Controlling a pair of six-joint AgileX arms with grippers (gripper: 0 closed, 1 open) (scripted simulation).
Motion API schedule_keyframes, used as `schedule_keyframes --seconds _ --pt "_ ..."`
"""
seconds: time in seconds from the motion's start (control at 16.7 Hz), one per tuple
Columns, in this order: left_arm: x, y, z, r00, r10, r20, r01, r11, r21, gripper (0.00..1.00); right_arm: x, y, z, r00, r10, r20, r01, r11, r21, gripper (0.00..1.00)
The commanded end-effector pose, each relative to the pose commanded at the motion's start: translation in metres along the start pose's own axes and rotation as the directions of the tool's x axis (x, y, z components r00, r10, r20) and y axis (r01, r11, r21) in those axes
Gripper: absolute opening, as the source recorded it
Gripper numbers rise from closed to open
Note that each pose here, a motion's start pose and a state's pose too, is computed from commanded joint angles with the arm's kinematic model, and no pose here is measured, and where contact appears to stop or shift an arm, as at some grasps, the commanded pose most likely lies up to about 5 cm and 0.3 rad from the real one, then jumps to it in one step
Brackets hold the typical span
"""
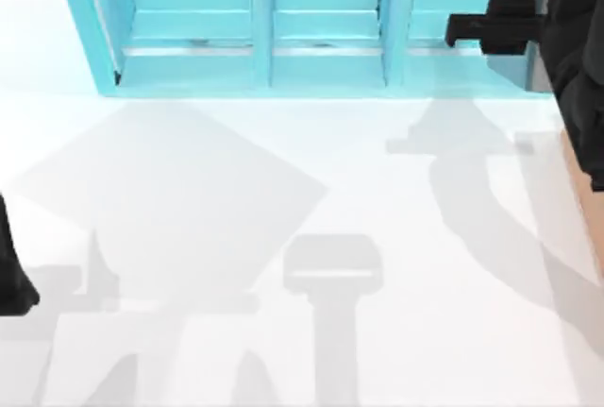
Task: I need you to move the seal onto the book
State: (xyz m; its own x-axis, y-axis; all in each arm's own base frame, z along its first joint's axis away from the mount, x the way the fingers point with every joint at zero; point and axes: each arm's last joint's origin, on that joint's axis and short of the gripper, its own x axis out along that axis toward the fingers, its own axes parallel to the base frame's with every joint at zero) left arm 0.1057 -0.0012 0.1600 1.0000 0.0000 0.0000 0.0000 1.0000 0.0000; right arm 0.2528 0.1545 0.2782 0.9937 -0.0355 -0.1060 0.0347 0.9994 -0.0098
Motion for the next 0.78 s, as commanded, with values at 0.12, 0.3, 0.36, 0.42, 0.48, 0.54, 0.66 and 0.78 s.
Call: schedule_keyframes --seconds 0.12,0.3,0.36,0.42,0.48,0.54,0.66,0.78 --pt "0.000 0.000 0.000 1.000 0.000 0.000 0.000 1.000 0.000 1.00 -0.001 0.008 -0.006 1.000 0.015 -0.003 -0.015 0.998 -0.060 0.00" --pt "0.000 0.000 0.000 1.000 0.000 0.000 0.000 1.000 0.000 1.00 -0.003 0.027 -0.026 0.999 0.046 -0.023 -0.050 0.969 -0.243 0.00" --pt "0.000 0.000 0.000 1.000 0.000 0.000 0.000 1.000 0.000 1.00 -0.005 0.034 -0.035 0.998 0.056 -0.033 -0.064 0.943 -0.326 0.00" --pt "0.000 0.000 0.000 1.000 0.000 0.000 0.000 1.000 0.000 1.00 -0.007 0.041 -0.045 0.997 0.066 -0.043 -0.078 0.905 -0.417 0.00" --pt "0.000 0.000 0.000 1.000 0.000 0.000 0.000 1.000 0.000 1.00 -0.010 0.047 -0.056 0.996 0.076 -0.055 -0.093 0.853 -0.513 0.00" --pt "0.000 0.000 0.000 1.000 0.000 0.000 0.000 1.000 0.000 1.00 -0.013 0.053 -0.067 0.994 0.086 -0.066 -0.108 0.787 -0.607 0.00" --pt "0.000 0.000 0.000 1.000 0.000 0.000 0.000 1.000 0.000 1.00 -0.022 0.062 -0.089 0.991 0.103 -0.090 -0.135 0.617 -0.775 0.00" --pt "0.000 0.000 0.000 1.000 0.000 0.000 0.000 1.000 0.000 1.00 -0.031 0.068 -0.110 0.987 0.118 -0.112 -0.152 0.425 -0.892 0.00"
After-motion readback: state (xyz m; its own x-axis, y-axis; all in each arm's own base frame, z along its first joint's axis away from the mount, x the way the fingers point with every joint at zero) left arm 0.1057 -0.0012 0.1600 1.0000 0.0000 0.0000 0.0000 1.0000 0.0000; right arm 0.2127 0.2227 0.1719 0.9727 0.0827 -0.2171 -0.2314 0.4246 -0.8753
